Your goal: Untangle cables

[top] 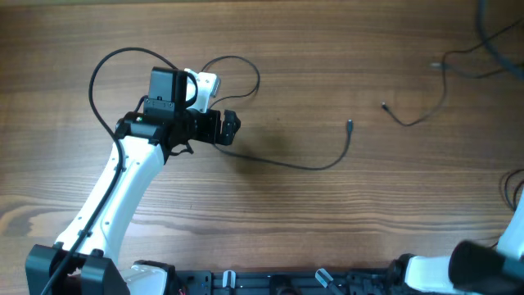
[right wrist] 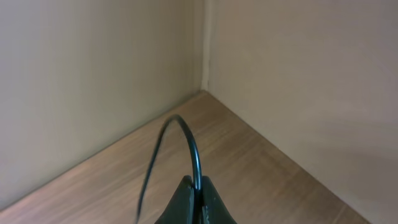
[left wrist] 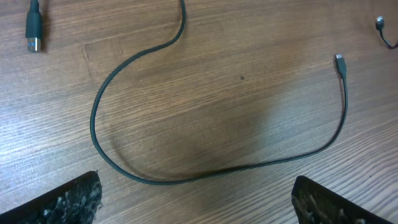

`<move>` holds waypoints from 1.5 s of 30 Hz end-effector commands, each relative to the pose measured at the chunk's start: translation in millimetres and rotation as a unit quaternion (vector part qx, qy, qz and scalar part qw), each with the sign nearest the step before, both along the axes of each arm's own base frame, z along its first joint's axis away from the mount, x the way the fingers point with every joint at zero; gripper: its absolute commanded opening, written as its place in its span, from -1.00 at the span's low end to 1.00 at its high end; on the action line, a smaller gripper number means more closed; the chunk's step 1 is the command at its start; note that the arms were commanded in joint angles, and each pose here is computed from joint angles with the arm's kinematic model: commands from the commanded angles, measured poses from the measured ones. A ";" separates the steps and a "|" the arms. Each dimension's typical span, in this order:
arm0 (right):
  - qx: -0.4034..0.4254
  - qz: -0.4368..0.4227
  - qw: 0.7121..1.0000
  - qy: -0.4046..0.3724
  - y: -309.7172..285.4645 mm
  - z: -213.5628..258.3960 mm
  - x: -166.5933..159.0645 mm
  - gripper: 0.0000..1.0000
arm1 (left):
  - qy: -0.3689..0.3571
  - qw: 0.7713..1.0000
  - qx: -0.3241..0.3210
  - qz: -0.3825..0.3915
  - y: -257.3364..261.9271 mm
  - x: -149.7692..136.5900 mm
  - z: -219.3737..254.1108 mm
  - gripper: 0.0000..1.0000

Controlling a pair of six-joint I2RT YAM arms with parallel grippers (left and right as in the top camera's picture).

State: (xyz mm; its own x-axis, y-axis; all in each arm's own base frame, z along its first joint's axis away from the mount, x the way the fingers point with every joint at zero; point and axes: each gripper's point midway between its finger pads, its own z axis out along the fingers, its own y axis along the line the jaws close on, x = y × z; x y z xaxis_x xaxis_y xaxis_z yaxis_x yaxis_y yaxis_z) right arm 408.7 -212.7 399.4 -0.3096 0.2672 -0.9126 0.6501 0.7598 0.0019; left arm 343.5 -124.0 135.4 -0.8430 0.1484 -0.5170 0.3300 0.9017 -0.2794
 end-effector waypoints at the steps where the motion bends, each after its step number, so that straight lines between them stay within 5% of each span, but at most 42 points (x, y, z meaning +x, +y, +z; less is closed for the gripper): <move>1: 0.071 0.019 0.997 -0.001 -50.8 -43.8 24.8 -0.92 | -0.002 1.000 -0.022 -0.006 -6.3 2.2 1.6 1.00; 7: 0.163 -0.165 0.973 0.002 -199.7 -93.4 -43.8 -0.91 | -0.011 0.999 -0.042 -0.018 -13.7 4.3 7.3 1.00; 10: 0.194 -0.134 0.972 -0.010 -207.9 -99.9 -52.0 -0.91 | -0.016 0.999 -0.045 -0.020 -15.0 5.7 8.8 1.00; 19: 0.200 -0.246 0.948 0.030 -216.1 -125.1 -81.5 -0.91 | -0.011 0.998 -0.052 -0.024 -17.3 3.4 9.1 1.00; 28: 0.289 -0.309 0.894 0.147 -210.4 -265.2 -100.2 -0.91 | -0.016 0.998 -0.051 -0.026 -17.5 4.9 10.1 1.00; 39: 0.320 -0.297 0.882 0.176 -191.4 -320.5 -105.9 -0.91 | -0.020 0.998 -0.051 -0.028 -17.8 6.2 11.0 1.00; 41: 0.327 -0.280 0.886 0.171 -189.2 -320.6 -99.9 -0.63 | -0.024 0.998 -0.052 -0.028 -18.0 7.5 11.9 1.00; 42: 0.328 -0.272 0.888 0.172 -187.9 -320.7 -97.5 0.15 | -0.024 0.998 -0.052 -0.028 -18.1 7.7 12.0 1.00; 44: 0.332 -0.268 0.888 0.173 -185.6 -321.2 -96.2 1.00 | -0.024 0.998 -0.052 -0.028 -18.1 7.6 12.0 1.00; 45: 0.338 -0.263 0.887 0.170 -183.3 -321.5 -94.2 1.00 | -0.024 0.998 -0.052 -0.028 -18.1 7.6 12.0 1.00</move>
State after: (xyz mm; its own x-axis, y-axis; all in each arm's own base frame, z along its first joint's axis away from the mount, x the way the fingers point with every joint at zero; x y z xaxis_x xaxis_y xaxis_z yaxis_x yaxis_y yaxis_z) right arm 306.8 -402.4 84.0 -0.1831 0.9016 -0.3919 0.9740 0.2206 0.0523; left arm 351.7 -141.5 150.0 -0.8046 0.1389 -0.5773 0.3930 0.8534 -0.3424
